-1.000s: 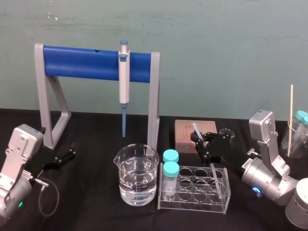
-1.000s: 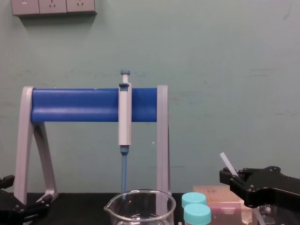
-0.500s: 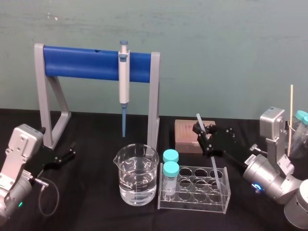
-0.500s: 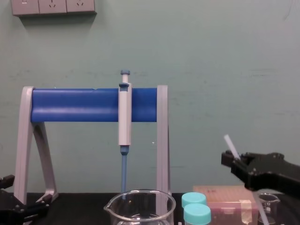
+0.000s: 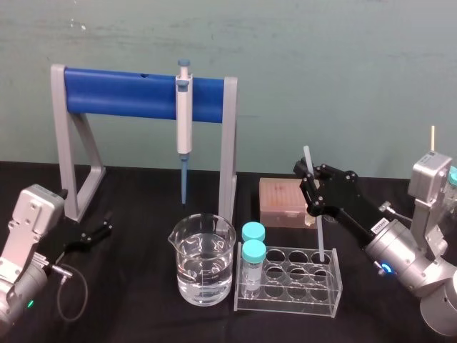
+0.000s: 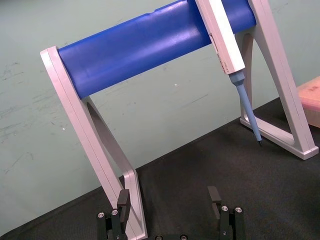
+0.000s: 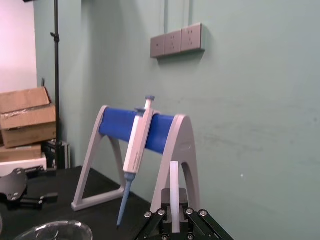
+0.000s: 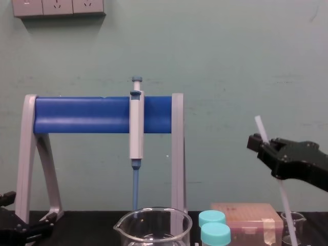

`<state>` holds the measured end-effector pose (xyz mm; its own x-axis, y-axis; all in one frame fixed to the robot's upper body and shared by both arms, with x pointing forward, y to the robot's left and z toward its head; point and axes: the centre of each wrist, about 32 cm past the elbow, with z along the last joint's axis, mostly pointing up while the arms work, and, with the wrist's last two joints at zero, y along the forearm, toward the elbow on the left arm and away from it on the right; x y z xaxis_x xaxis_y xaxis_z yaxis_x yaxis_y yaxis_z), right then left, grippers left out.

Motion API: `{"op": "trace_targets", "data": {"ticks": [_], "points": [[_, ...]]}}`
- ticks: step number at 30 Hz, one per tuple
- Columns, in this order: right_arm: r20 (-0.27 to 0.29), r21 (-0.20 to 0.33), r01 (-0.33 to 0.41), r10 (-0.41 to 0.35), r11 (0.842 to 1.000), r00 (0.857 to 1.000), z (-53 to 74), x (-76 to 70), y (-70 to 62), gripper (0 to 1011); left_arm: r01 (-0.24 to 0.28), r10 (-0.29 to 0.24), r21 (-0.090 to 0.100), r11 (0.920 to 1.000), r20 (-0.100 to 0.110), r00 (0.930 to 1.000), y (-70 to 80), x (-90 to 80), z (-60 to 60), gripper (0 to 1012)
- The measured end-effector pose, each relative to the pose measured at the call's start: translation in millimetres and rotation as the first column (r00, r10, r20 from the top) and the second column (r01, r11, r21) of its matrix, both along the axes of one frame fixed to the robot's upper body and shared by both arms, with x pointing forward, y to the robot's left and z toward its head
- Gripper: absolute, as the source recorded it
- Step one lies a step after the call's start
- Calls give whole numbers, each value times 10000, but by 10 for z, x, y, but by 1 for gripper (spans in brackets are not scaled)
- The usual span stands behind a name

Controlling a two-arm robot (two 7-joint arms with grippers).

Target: Pick up the stirring rod with one hand, then place it down.

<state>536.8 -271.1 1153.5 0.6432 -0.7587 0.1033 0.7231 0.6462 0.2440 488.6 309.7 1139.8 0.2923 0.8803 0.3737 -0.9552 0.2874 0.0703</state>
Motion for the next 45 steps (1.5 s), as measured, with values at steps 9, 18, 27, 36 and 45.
{"op": "trace_targets", "data": {"ticks": [9, 18, 27, 36, 45], "points": [[1063, 70, 577, -581, 9983, 9926, 10, -21, -21, 66, 0, 0, 0, 10000, 1, 10000, 0, 0, 0, 1000], [1775, 145, 1387, -1391, 9902, 9743, -20, -50, -66, 66, 0, 0, 0, 10000, 0, 10000, 0, 0, 0, 1000], [2034, 192, 1681, -1685, 9856, 9645, -57, -85, -93, 66, 0, 0, 0, 10000, 1, 10000, 0, 0, 0, 1001], [2119, 285, 1842, -1861, 9825, 9594, -143, -119, -104, 66, 0, 0, 0, 10000, 0, 10000, 0, 0, 0, 1000], [2065, 210, 1762, -1767, 9841, 9624, -209, -116, -114, 66, 0, 0, -1, 10000, 0, 10000, 0, 0, 0, 1000]]}}
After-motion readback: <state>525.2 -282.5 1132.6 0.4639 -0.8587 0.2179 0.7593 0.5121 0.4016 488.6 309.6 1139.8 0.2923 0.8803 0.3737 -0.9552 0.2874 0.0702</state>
